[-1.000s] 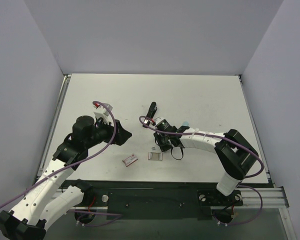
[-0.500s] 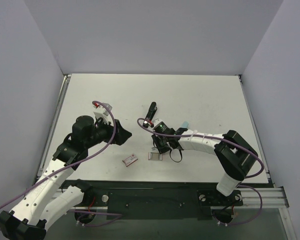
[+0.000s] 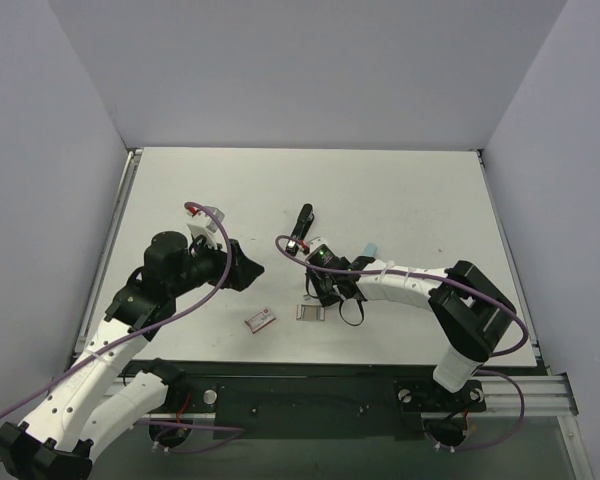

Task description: Unload the staples from the stapler

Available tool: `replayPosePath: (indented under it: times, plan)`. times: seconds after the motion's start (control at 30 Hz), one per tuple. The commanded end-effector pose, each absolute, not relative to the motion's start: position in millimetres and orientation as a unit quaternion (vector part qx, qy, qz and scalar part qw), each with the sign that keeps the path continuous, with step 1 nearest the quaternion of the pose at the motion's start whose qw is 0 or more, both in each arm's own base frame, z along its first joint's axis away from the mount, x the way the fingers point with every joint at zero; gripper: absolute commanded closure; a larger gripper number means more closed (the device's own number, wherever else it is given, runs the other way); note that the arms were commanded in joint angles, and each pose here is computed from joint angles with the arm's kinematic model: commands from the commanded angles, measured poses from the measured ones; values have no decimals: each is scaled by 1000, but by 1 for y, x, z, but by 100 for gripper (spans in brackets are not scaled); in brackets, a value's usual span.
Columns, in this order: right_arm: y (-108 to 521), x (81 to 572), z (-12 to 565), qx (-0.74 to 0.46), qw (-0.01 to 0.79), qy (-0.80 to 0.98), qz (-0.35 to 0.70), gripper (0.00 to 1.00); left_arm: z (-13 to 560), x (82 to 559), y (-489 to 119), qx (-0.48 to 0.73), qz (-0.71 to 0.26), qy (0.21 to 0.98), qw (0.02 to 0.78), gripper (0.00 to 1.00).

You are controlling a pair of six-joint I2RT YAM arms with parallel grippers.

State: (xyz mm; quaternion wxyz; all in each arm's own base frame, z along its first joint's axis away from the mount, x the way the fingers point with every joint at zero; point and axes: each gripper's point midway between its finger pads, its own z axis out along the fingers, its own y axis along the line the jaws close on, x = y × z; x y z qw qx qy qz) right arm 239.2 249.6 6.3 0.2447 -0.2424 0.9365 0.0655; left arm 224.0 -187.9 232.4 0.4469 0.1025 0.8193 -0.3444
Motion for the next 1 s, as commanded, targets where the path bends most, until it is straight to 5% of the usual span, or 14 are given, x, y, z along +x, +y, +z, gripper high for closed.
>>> replayPosePath:
  times: [0.0,0.33,0.97]
  plan:
    - [222,215,-7,-245,192,950,19,87,245,227,-190,104,-358,802,467,15]
    - [225,230,37,-216,261,941,8,94,246,225,-191,106,-361,800,468,15]
    - [266,201,61,-94,316,943,53,92,253,221,-188,101,-366,792,478,15]
